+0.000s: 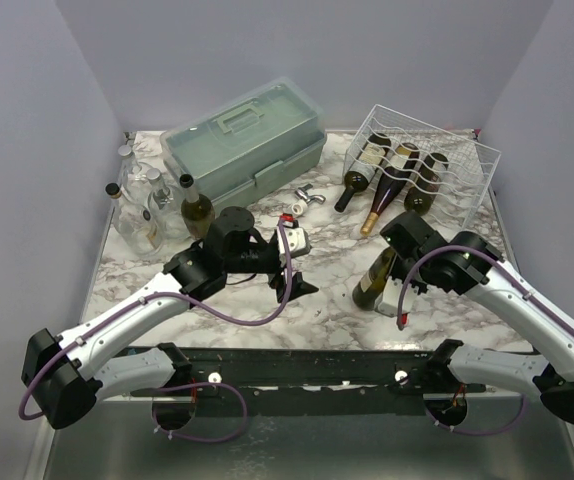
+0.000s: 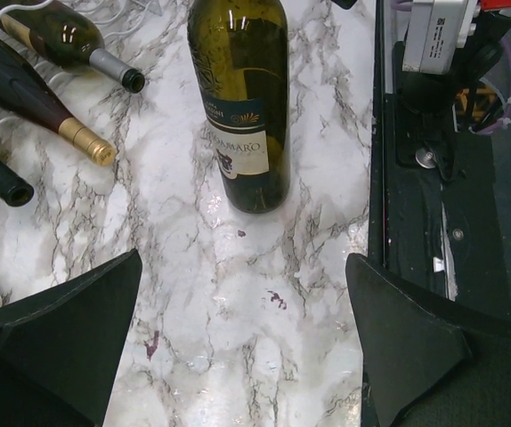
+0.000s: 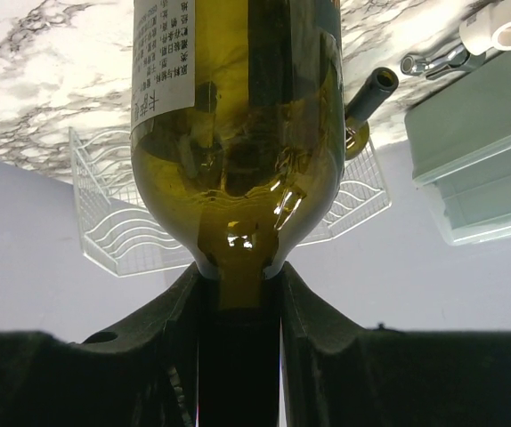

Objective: Take the wine bottle off the wine rack
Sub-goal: Place the wine bottle at the center of the board.

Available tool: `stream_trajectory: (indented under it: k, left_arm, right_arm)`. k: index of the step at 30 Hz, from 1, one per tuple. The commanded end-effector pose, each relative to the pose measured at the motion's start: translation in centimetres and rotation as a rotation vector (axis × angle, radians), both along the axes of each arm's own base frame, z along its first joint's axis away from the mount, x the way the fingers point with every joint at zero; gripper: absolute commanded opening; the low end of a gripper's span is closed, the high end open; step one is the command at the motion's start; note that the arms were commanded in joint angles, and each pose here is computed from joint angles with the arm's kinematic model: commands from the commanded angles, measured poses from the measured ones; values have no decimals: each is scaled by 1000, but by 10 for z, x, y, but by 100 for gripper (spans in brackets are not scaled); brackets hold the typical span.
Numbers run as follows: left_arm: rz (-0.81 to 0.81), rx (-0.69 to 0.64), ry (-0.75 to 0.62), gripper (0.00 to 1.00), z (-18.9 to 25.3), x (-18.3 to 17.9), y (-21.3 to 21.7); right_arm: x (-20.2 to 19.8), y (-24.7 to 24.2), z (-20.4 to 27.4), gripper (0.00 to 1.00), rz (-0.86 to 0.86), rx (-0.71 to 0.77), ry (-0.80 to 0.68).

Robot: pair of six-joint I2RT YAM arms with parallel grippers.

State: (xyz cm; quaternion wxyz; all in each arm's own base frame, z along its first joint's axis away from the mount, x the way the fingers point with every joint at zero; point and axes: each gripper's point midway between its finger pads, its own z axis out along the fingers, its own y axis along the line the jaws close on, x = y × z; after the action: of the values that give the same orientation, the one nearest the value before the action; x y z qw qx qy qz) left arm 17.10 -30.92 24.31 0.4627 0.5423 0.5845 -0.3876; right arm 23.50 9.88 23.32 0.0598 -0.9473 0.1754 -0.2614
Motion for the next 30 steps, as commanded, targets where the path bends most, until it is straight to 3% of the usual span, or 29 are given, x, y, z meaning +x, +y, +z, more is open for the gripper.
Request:
stream_trajectory:
  k: [1,9,13,19,25,30]
  left_arm:
    - [-47,-2,11,99,-5,-6,-4]
    - [-61,-180,-20,99,-16,-11,-47]
    - [40,-170,23,99,-28,9,-83]
    - [135,-307,54,99,-31,28,-128]
    - [156,-436,27,99,-38,30,-148]
    - [160,-462,-3,99,-44,32,-161]
  right_arm:
    - [10,19,14,2,271,-161,-63]
    - [6,25,10,3,288,-129,-38]
    - [7,30,12,3,307,-114,-48]
    - [7,33,15,3,312,-98,-57]
    - [4,34,12,3,309,-74,-56]
    - [4,33,12,3,295,-59,-56]
